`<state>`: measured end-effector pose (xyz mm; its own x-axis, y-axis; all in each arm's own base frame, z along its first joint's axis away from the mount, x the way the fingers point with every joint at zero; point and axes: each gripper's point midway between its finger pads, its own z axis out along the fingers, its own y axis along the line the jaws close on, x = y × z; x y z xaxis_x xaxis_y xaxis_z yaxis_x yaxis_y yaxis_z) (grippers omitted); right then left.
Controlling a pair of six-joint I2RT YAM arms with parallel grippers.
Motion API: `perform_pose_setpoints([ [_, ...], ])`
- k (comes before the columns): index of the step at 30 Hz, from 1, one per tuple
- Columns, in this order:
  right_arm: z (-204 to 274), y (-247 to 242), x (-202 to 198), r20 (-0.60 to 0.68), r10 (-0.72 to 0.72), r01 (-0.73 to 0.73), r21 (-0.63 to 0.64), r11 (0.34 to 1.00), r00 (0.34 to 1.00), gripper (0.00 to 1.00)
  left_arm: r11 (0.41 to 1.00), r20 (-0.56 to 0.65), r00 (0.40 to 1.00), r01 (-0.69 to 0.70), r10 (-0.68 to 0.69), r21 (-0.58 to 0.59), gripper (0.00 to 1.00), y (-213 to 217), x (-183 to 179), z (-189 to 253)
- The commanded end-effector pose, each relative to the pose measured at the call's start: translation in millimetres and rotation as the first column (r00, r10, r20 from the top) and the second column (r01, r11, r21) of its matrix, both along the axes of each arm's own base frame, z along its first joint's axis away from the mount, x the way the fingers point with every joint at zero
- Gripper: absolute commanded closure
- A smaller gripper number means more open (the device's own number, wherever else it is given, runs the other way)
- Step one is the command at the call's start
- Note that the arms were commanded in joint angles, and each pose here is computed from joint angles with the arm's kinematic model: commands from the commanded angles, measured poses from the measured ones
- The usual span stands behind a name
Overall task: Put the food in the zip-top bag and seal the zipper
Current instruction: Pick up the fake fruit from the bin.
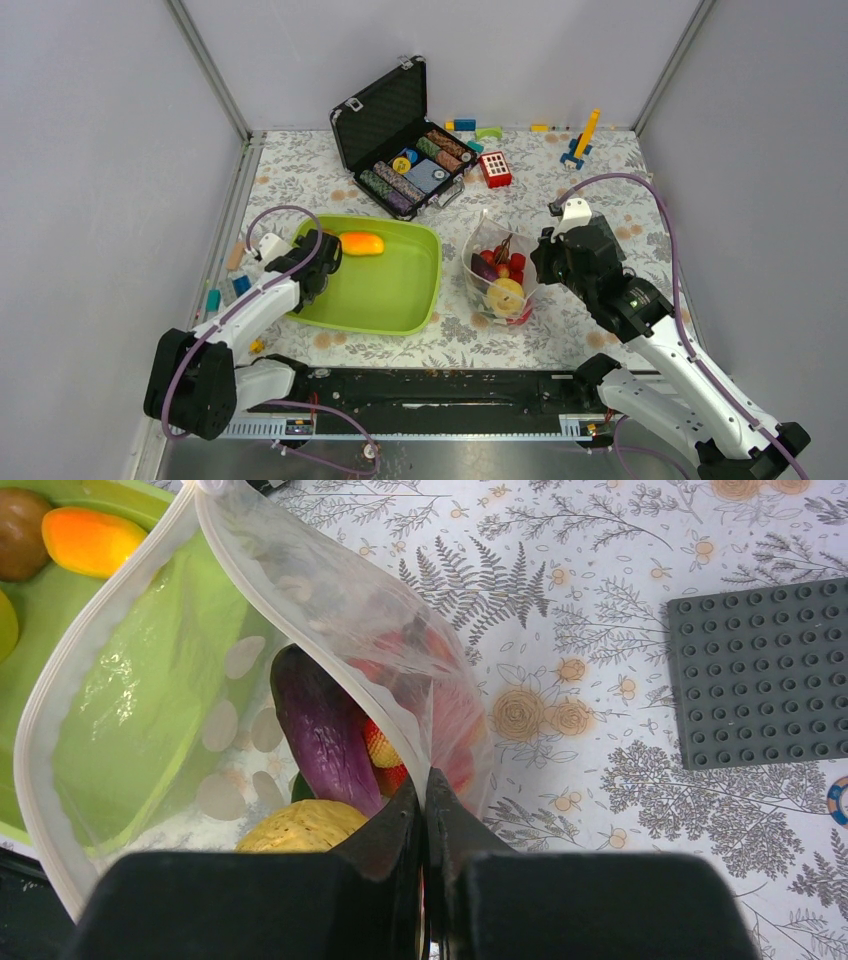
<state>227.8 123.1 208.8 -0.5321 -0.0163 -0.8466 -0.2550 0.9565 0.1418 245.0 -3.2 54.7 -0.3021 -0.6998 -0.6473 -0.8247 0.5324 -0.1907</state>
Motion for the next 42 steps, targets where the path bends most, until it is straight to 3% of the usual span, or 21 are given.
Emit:
perform_pose_setpoints([
  [1,9.7,-5.2,6.9,0.048,-0.029,0.029,-0.005,1.000,0.998,0.95,0.998,0.010,0.999,0.038,-0.037,-0.057,0.05,-13.8,13.7,-7.2],
  [11,8.0,-5.0,7.7,0.043,-0.029,0.029,-0.012,0.999,0.999,0.95,0.998,0.060,0.998,-0.016,0.019,-0.053,0.01,-7.4,26.7,-2.0],
  [24,6.3,-5.2,8.9,0.038,-0.032,0.033,-0.019,0.999,0.999,0.95,0.989,0.270,0.956,-0.086,0.115,-0.117,0.01,-2.3,43.7,35.8],
  [42,9.1,-7.5,7.6,0.054,-0.041,0.041,-0.008,0.999,0.998,0.95,0.973,0.173,0.978,-0.074,0.114,-0.220,0.01,-26.7,52.8,-6.5],
])
